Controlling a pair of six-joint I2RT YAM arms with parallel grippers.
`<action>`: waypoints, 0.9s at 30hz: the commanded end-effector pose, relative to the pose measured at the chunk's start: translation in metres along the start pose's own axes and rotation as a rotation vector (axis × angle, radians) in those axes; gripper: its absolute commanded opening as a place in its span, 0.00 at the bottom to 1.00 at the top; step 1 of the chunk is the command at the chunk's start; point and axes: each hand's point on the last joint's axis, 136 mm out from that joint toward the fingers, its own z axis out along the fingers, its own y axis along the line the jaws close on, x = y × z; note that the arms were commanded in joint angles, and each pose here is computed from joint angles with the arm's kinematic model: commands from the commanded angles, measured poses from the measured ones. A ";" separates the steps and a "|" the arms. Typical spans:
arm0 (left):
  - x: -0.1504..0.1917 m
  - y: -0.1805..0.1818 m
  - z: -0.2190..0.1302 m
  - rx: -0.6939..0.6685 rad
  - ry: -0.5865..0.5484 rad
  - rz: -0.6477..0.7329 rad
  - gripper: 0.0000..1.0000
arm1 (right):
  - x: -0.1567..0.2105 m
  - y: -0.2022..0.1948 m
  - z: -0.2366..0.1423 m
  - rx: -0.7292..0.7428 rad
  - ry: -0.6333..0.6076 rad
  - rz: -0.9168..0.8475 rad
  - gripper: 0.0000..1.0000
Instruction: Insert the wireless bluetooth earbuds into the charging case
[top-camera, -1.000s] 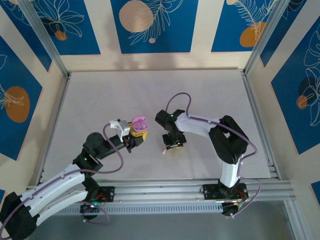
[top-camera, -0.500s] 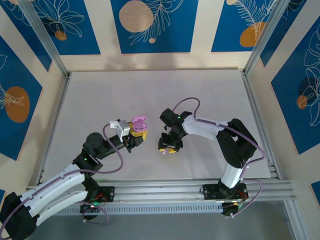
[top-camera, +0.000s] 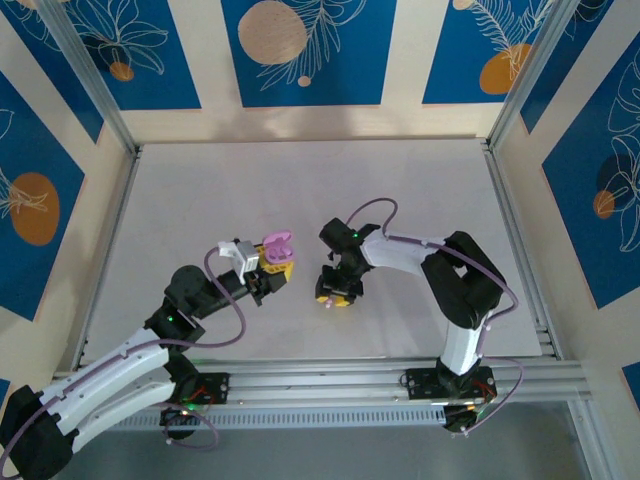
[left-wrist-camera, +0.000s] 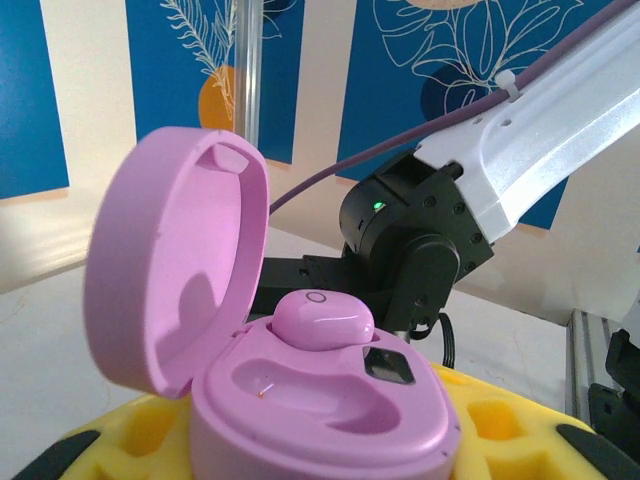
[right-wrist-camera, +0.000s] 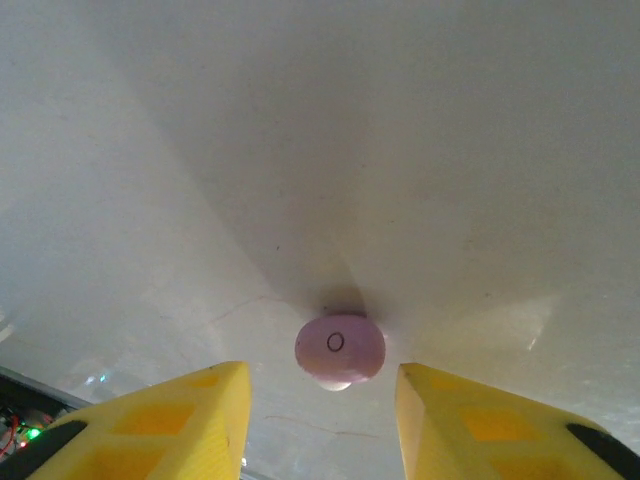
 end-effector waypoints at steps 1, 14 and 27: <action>-0.020 -0.002 -0.002 -0.003 -0.064 0.015 0.20 | -0.004 0.002 0.002 0.001 0.005 -0.003 0.41; -0.018 -0.001 -0.001 -0.006 -0.060 0.010 0.20 | -0.012 0.002 0.003 0.106 -0.031 -0.084 0.36; -0.018 -0.001 -0.001 -0.005 -0.059 0.008 0.20 | -0.016 -0.004 -0.001 0.246 -0.054 -0.197 0.34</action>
